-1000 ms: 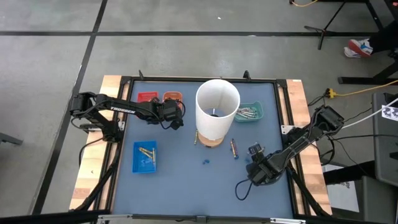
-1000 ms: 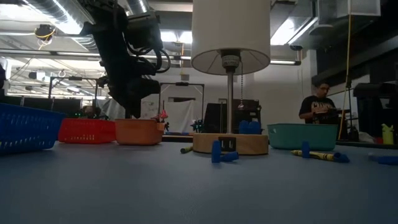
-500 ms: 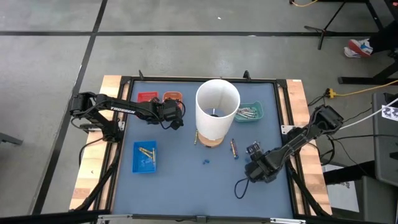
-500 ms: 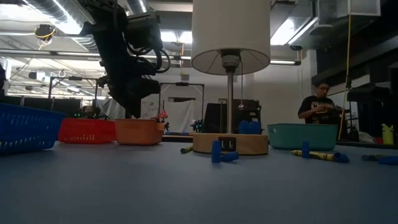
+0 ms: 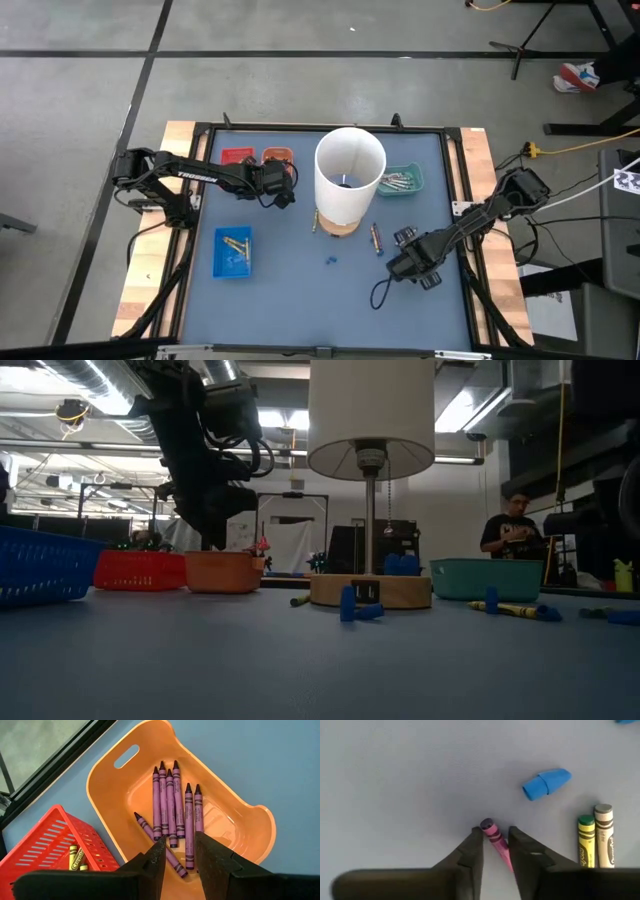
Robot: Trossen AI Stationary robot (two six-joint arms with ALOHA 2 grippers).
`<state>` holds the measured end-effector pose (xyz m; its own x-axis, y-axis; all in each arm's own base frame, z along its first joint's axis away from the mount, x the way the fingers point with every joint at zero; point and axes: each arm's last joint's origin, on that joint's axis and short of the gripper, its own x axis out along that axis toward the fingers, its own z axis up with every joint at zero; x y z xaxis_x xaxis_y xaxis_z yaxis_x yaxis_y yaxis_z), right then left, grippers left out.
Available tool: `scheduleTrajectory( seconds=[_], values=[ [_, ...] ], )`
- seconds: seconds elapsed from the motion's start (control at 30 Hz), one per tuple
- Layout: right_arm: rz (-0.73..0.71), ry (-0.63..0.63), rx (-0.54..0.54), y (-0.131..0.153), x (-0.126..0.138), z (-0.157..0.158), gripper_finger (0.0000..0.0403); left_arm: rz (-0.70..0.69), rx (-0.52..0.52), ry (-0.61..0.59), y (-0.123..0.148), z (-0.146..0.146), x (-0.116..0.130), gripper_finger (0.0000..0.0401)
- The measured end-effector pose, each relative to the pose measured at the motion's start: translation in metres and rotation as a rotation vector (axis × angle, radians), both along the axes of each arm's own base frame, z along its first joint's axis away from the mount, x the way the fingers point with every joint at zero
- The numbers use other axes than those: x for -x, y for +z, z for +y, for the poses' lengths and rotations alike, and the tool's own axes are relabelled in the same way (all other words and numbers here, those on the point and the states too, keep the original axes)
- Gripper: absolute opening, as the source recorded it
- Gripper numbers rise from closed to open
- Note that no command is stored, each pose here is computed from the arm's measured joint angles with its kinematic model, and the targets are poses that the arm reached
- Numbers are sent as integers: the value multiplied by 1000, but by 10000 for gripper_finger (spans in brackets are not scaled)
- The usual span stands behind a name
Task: Sort crayons
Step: Put the violet crayon into the orange bin
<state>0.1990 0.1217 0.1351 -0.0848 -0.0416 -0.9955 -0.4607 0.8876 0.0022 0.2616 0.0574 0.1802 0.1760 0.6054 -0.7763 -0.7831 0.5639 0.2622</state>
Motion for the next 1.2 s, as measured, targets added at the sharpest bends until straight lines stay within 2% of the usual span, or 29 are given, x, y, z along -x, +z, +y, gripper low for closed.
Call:
scheduleTrajectory(
  seconds=[0.17, 0.33, 0.5, 0.6, 0.8, 0.93, 1.2],
  values=[
    [-15, 4, 4, 0, -1, 1, 49, -1, 5, -4, 0, -1, 0, 86],
    [-22, 2, 4, 0, -2, 1, 30, -29, 67, -34, 0, -3, -3, 86],
    [-40, 1, -5, 8, -8, 5, 25, -61, 127, -87, -1, -11, -7, 86],
    [-122, -2, -36, 17, -20, 12, 25, -86, 164, -132, 0, -20, -10, 86],
    [-192, 0, -84, 34, -34, 20, 24, -78, 234, -260, -1, -43, -13, 86],
    [-247, 24, -77, 45, -41, 24, 25, -80, 233, -300, 0, -54, -14, 86],
    [-353, 21, -88, 61, -54, 30, 24, -77, 150, -293, 1, -59, -14, 86]
  ],
)
